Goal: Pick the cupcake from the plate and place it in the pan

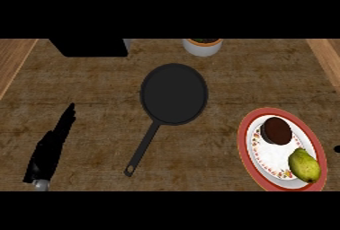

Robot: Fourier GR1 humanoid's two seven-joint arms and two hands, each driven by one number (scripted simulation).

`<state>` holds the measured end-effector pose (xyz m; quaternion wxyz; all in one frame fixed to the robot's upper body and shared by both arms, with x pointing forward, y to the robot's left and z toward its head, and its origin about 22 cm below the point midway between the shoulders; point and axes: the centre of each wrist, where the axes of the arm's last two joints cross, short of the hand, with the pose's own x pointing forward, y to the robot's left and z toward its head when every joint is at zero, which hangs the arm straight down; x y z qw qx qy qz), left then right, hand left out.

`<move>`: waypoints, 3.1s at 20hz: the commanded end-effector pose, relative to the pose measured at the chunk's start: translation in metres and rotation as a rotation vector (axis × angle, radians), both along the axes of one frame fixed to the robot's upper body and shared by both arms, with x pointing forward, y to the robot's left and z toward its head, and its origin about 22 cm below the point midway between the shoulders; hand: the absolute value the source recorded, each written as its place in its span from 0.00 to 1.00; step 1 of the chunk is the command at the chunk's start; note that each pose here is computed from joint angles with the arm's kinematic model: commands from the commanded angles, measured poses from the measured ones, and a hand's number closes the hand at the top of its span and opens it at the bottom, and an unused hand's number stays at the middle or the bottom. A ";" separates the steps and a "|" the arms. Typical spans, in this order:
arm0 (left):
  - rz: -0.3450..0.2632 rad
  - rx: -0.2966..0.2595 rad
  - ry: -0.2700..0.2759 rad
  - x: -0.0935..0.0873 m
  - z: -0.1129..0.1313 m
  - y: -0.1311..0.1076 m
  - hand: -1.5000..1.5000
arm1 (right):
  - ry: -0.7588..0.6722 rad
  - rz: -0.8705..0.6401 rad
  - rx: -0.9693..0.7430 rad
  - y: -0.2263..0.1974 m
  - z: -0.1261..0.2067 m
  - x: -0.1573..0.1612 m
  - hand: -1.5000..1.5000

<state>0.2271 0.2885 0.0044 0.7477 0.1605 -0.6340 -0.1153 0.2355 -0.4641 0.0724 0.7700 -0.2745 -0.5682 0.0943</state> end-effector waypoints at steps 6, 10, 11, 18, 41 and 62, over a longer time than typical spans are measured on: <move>-0.030 -0.015 0.003 0.004 0.018 -0.006 0.50 | 0.196 0.288 -0.066 0.015 0.059 0.041 0.00; -0.007 -0.010 0.020 0.004 -0.008 -0.016 0.50 | 0.257 0.343 -0.105 0.049 0.063 0.060 0.00; -0.033 -0.005 -0.009 0.002 0.001 -0.008 0.50 | 0.292 0.334 -0.110 0.040 0.070 0.069 0.00; -0.011 -0.013 0.001 -0.007 -0.012 -0.006 0.50 | 0.426 0.394 -0.123 0.074 0.063 0.094 0.00; -0.021 -0.010 0.004 -0.001 -0.005 -0.033 0.50 | 0.793 0.474 -0.328 0.132 0.027 0.114 0.00; -0.012 -0.011 -0.001 -0.015 0.004 -0.017 0.50 | 0.877 0.467 -0.357 0.148 -0.014 0.117 0.00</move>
